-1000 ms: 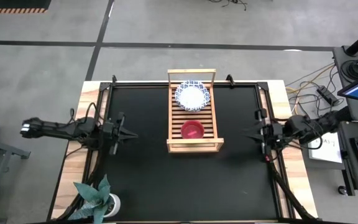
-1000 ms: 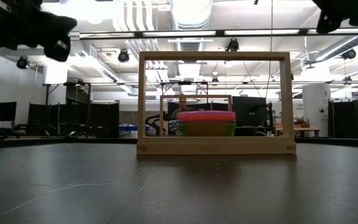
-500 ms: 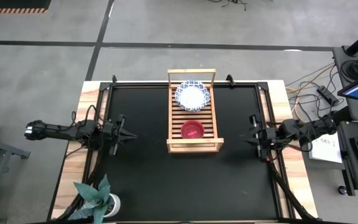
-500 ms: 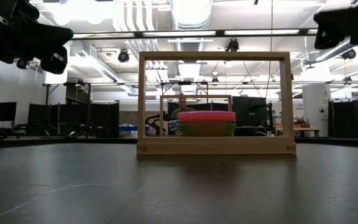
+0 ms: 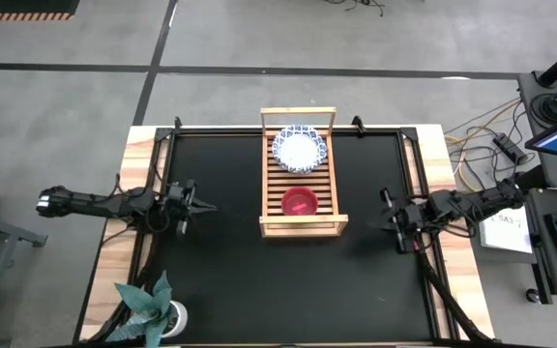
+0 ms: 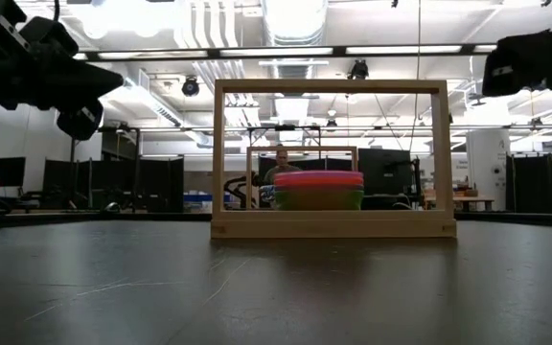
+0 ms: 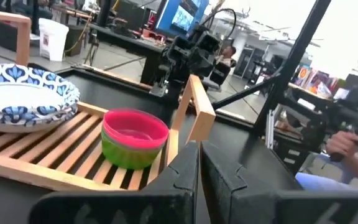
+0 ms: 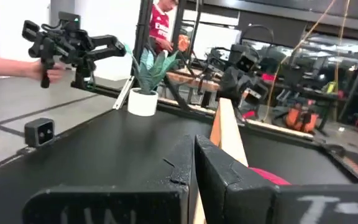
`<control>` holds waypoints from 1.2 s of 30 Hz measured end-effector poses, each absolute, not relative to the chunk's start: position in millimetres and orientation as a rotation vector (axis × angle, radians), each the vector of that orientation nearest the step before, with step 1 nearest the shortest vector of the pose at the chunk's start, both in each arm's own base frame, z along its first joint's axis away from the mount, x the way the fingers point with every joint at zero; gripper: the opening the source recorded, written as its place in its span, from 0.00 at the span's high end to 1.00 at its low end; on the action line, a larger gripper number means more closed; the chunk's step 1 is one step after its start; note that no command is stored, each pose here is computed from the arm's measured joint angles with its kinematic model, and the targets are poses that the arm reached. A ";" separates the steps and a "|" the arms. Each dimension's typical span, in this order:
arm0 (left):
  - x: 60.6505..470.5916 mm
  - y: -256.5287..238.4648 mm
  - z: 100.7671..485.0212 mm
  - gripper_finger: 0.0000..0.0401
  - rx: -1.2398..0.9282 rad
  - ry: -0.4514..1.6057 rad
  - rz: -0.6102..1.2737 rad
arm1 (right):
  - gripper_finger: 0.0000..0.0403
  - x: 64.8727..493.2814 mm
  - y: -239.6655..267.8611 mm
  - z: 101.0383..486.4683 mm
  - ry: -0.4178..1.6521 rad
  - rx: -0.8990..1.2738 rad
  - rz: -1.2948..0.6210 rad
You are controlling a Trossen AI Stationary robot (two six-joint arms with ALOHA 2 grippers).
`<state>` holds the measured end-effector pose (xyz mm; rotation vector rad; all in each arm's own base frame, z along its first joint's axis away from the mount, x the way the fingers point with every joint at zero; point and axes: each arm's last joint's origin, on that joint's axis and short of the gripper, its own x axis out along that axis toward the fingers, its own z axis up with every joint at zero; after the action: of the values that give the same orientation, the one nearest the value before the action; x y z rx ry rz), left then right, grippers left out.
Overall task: Place and stack bowls onto a shelf
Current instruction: Return to Home Position
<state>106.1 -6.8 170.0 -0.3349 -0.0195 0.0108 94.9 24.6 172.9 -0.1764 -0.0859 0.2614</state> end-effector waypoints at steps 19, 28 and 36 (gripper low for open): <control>109.6 -7.2 165.0 1.00 -0.302 0.037 0.019 | 0.98 96.5 19.0 169.6 -0.018 0.320 0.068; 109.8 -7.2 164.7 1.00 -0.301 0.040 0.019 | 0.98 96.5 19.0 169.4 -0.016 0.320 0.067; 109.9 -7.3 164.7 1.00 -0.301 0.041 0.019 | 0.98 96.5 19.0 169.2 -0.015 0.320 0.067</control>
<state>109.9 -7.3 164.7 -0.3010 0.0410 0.0187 96.5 19.0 169.2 0.3196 -0.0153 0.0672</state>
